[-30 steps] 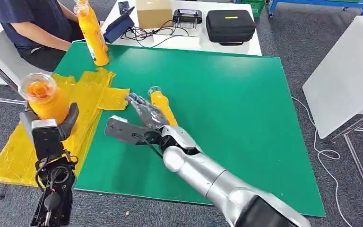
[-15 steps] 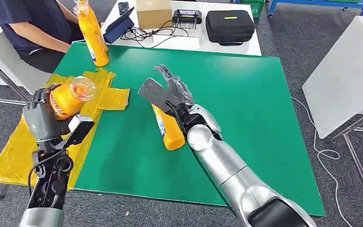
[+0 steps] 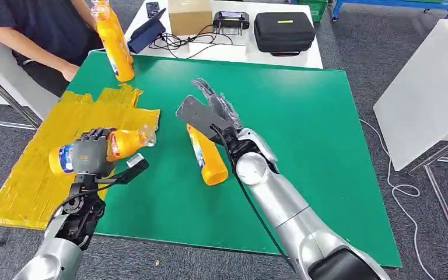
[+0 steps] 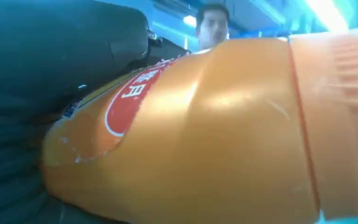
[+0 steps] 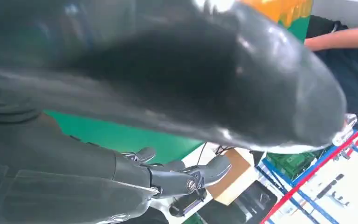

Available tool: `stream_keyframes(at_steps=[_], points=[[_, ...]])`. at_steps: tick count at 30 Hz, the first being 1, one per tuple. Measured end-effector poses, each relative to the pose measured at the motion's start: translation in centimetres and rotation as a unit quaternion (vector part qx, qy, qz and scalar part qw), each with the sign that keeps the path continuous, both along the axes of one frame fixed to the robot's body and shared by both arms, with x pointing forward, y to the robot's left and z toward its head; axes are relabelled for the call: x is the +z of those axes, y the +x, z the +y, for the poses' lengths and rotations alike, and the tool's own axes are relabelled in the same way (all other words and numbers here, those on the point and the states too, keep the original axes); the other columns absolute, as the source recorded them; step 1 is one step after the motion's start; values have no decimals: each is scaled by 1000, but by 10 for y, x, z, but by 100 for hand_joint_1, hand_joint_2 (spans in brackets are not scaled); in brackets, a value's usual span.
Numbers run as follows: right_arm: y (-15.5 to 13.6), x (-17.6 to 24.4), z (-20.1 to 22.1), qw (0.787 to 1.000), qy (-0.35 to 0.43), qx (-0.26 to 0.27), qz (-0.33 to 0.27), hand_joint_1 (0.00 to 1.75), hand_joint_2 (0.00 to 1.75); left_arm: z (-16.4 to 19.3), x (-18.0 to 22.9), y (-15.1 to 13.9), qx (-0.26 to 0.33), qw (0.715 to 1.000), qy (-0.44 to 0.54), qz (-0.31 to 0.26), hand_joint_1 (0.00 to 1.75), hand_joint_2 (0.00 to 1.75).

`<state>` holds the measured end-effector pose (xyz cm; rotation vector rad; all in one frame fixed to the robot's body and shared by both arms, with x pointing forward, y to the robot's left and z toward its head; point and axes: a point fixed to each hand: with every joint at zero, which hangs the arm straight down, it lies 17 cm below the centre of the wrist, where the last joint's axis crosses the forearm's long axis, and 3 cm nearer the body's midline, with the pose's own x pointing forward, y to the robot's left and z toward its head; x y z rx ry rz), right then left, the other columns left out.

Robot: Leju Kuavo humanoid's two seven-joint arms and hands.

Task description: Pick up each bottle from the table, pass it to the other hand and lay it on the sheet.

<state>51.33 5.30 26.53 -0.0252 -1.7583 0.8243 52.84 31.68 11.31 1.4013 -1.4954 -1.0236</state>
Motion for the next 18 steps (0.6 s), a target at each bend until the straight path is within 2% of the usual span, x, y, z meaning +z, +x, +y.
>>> stream_keyframes(at_steps=[8, 17, 18], points=[[-1, 0, -1, 1000, 3, 3, 1, 0, 0, 2, -43, -8, -8, 998, 27, 57, 175, 175], [-3, -3, 0, 1000, 2, 4, 3, 0, 0, 2, -56, -11, -14, 996, 39, 75, 175, 175], [-3, -3, 0, 1000, 2, 4, 3, 0, 0, 2, -56, -11, -15, 996, 39, 76, 3, 175]])
